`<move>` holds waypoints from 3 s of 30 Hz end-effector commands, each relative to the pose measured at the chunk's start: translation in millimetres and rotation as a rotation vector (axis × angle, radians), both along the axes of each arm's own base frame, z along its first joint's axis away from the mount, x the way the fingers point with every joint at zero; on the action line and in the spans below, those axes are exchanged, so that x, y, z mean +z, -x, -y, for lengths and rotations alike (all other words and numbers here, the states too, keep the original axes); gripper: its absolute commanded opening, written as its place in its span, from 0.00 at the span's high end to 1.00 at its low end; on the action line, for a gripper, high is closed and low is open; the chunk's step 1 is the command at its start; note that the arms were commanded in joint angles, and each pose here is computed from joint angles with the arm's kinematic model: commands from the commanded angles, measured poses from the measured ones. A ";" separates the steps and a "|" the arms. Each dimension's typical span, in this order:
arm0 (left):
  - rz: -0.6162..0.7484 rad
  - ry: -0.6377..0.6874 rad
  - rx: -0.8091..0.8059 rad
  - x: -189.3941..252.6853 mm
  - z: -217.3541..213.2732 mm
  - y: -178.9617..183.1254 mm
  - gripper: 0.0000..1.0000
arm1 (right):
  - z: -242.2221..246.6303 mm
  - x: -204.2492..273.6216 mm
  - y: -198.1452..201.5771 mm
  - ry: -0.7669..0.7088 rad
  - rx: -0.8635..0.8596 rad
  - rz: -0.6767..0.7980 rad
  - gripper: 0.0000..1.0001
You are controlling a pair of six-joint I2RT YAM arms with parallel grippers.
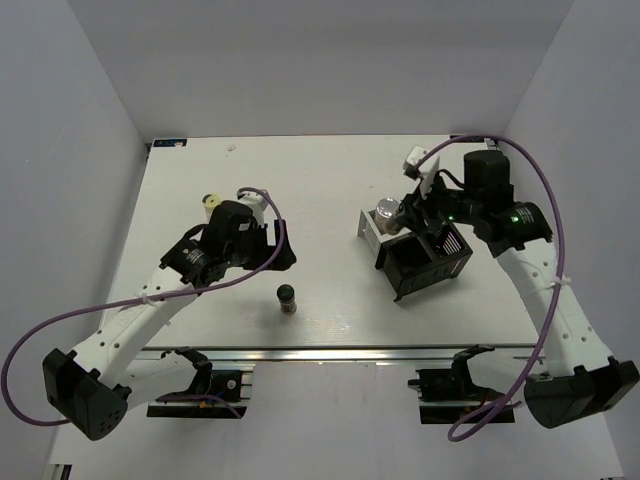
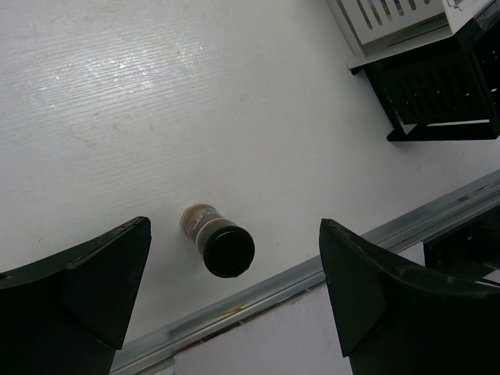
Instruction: Organize the condiment bottles
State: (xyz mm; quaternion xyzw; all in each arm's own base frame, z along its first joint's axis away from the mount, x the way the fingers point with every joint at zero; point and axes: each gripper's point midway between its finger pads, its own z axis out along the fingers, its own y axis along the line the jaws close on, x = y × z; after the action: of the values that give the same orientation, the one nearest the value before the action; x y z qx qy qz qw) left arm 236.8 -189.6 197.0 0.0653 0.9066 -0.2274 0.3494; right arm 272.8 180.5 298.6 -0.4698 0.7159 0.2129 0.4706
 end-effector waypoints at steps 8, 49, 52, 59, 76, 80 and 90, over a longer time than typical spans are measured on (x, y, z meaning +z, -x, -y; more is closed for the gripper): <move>0.019 0.003 -0.064 -1.5 12.9 -8.4 0.02 | 93.9 -10.8 -22.7 0.023 -0.377 -0.023 1.00; -0.012 0.016 -0.019 -12.0 6.5 -0.5 0.02 | 140.8 -134.5 -80.0 0.090 -0.423 -0.089 0.71; -0.013 0.009 -0.017 -12.1 5.2 -0.3 0.02 | 141.7 -142.0 -80.2 0.098 -0.423 -0.102 0.67; -0.023 0.001 -0.016 -12.9 4.1 1.0 0.02 | 141.3 -149.5 -77.7 0.101 -0.421 -0.109 0.55; -0.024 0.008 -0.019 -13.8 4.6 2.3 0.02 | 135.8 -115.2 -62.7 0.072 -0.408 -0.066 0.39; -0.021 0.007 -0.016 -13.6 3.9 2.4 0.02 | 131.7 -83.2 -57.3 0.050 -0.395 -0.024 0.40; 0.027 0.023 -0.008 -2.1 4.5 -3.5 0.02 | 22.7 -47.5 38.3 -0.051 0.404 0.149 0.32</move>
State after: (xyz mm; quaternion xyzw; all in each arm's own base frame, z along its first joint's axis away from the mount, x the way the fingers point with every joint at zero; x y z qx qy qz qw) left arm 235.2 -193.4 177.3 0.0698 0.9120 -0.2301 0.3324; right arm 284.7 108.9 261.0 -0.5138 0.6622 0.1824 0.5140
